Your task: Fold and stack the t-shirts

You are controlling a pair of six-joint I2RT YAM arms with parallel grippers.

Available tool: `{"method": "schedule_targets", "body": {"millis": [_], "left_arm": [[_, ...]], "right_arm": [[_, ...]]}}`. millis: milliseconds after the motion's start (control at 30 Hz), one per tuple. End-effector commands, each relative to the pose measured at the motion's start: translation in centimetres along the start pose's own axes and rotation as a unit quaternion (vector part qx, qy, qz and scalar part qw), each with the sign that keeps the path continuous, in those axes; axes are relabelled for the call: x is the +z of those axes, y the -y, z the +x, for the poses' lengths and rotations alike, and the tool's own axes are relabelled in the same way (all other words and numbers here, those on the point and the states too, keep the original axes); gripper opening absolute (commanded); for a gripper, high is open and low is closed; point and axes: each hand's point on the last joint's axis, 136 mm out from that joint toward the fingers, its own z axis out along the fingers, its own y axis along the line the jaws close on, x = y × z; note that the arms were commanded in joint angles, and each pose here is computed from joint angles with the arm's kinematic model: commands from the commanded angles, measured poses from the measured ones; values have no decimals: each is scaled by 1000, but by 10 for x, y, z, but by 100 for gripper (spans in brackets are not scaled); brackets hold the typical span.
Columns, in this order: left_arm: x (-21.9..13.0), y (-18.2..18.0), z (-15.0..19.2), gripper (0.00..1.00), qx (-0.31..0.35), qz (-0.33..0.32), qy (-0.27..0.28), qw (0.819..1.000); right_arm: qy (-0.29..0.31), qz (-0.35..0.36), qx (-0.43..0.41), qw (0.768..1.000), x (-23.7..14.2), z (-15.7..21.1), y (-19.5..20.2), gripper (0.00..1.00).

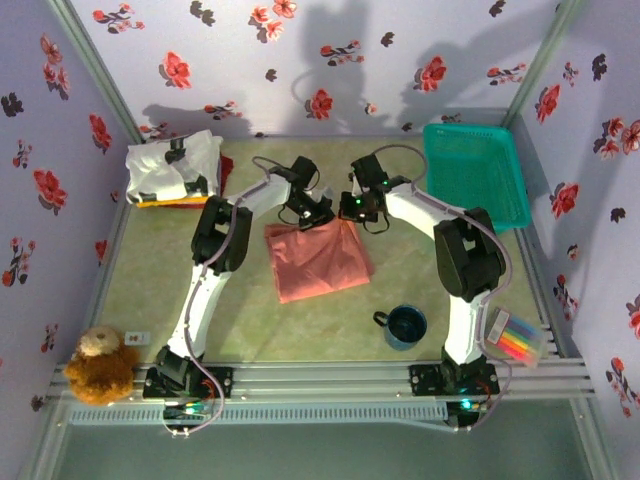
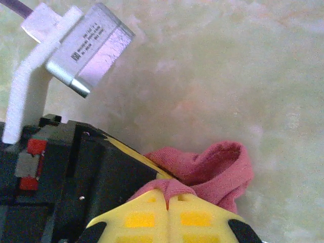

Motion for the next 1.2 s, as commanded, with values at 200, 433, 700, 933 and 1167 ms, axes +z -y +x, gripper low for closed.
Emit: {"method": "schedule_targets", "body": {"millis": [200, 433, 700, 933, 1167], "left_arm": [[13, -28, 25, 0, -35, -38, -40, 998], [13, -27, 24, 0, -35, -33, -39, 998], [-21, -18, 7, 1, -30, -30, 0, 999], [-88, 4, -12, 29, -14, -48, 57, 997], [-140, -20, 11, 41, -20, -105, 84, 991]], "right_arm": [[31, -21, 48, 998, 19, -37, 6, 0], [-6, -34, 86, 996, 53, -24, 15, 0], [-79, 22, 120, 989, 72, 15, 47, 0], [-104, 46, 113, 987, 68, 47, 62, 0], [-109, 48, 102, 988, 65, 50, 65, 0]]}}
